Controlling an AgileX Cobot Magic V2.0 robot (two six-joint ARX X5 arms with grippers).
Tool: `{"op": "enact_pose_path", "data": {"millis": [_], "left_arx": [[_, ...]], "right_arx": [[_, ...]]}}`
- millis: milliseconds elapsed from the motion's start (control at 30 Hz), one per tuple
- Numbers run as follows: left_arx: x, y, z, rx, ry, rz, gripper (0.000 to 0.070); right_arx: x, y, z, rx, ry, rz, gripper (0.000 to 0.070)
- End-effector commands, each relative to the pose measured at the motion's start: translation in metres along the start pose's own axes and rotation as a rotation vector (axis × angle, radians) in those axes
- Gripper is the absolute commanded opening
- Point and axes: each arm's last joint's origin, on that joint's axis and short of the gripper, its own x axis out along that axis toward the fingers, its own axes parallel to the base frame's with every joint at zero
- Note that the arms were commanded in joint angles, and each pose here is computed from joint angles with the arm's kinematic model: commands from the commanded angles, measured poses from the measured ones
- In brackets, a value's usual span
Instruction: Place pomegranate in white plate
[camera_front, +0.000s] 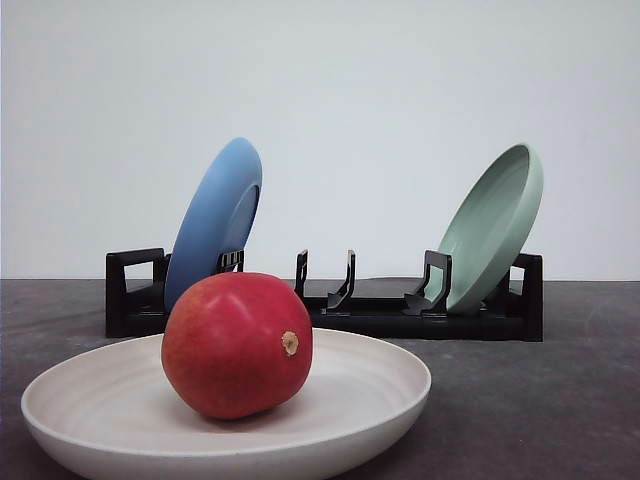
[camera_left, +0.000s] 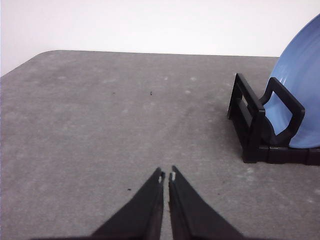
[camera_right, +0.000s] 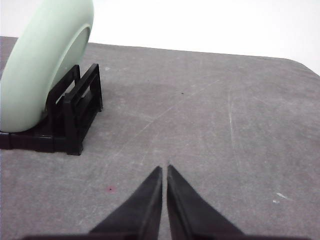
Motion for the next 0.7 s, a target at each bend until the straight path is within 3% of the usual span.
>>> {"op": "enact_pose_path", "data": {"millis": [0,667], "left_arx": [[0.0009,0.0000,-0.0020,0.007,-0.001,-0.001,0.0000],[0.0009,0.0010,-0.0045,0.050,0.024,0.015,0.0000]], "right_arx": [[0.0004,-0.0002,-0.0003,-0.003,-0.006,-0.002,0.0010],[0.0004,-0.0002,-0.0003,-0.003,-0.006,-0.002,0.0010]]}}
